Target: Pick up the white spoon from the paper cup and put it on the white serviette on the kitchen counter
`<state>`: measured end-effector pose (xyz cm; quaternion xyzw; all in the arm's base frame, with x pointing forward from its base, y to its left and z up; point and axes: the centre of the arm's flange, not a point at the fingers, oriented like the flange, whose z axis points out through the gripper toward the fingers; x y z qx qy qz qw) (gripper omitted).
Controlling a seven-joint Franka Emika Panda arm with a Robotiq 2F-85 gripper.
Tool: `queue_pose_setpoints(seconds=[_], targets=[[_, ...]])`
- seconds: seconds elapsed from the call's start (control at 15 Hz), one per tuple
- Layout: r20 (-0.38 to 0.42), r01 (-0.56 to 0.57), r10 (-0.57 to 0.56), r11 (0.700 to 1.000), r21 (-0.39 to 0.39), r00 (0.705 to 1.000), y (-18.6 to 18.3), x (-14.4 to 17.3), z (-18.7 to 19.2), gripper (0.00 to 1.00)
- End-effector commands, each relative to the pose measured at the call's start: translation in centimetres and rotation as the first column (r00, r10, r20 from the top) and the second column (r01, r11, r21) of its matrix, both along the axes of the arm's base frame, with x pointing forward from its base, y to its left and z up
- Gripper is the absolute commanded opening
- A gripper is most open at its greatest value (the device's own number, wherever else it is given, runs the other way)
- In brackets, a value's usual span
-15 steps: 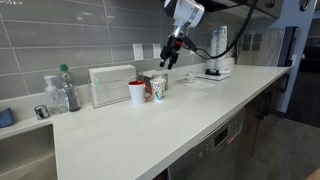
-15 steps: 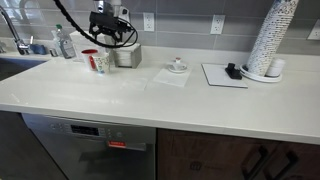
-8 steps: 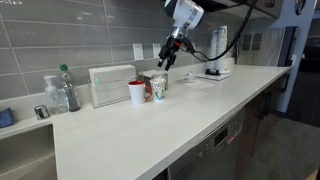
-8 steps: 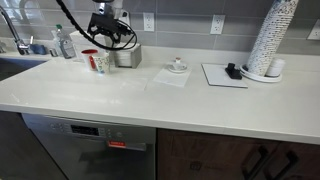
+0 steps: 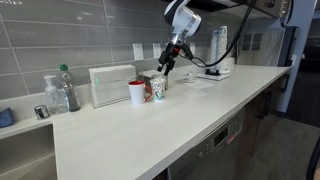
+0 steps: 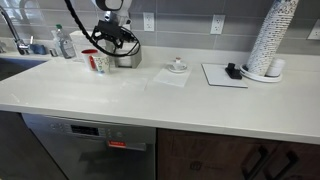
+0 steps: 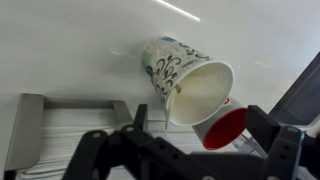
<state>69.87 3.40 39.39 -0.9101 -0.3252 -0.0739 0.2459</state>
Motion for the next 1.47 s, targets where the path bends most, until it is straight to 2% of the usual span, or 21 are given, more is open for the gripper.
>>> queue_pose_setpoints(seconds=[0.0, 0.2, 0.27, 0.33, 0.4, 0.47, 0.53, 0.8, 0.87, 0.93, 1.07, 1.4], targets=[[-0.016, -0.023, 0.023, 0.999, 0.035, 1.000, 0.2, 1.7, -0.8, 1.00], [-0.009, -0.028, 0.028, 0.999, 0.044, 1.000, 0.5, 2.2, -0.9, 0.86], [-0.010, -0.033, 0.033, 0.998, 0.048, 0.999, 0.6, 2.3, -0.8, 0.85], [-0.011, -0.034, 0.035, 0.998, 0.051, 0.999, 0.6, 2.3, -0.8, 0.73], [-0.011, -0.036, 0.037, 0.998, 0.051, 0.999, 0.7, 2.4, -0.8, 0.73], [-0.013, -0.038, 0.039, 0.998, 0.050, 0.999, 0.7, 2.5, -0.7, 0.64], [-0.018, -0.041, 0.042, 0.998, 0.050, 0.999, 0.6, 2.5, -0.7, 0.49], [-0.047, -0.049, 0.051, 0.997, 0.051, 0.998, 0.2, 2.4, -0.5, 0.19], [-0.053, -0.049, 0.052, 0.998, 0.049, 0.997, 0.2, 2.4, -0.4, 0.14], [-0.059, -0.049, 0.052, 0.998, 0.049, 0.997, 0.1, 2.4, -0.3, 0.15], [-0.064, -0.048, 0.051, 0.998, 0.047, 0.997, 0.0, 2.4, -0.3, 0.00], [-0.078, -0.045, 0.049, 0.998, 0.048, 0.996, 0.3, 1.9, 0.8, 0.01]])
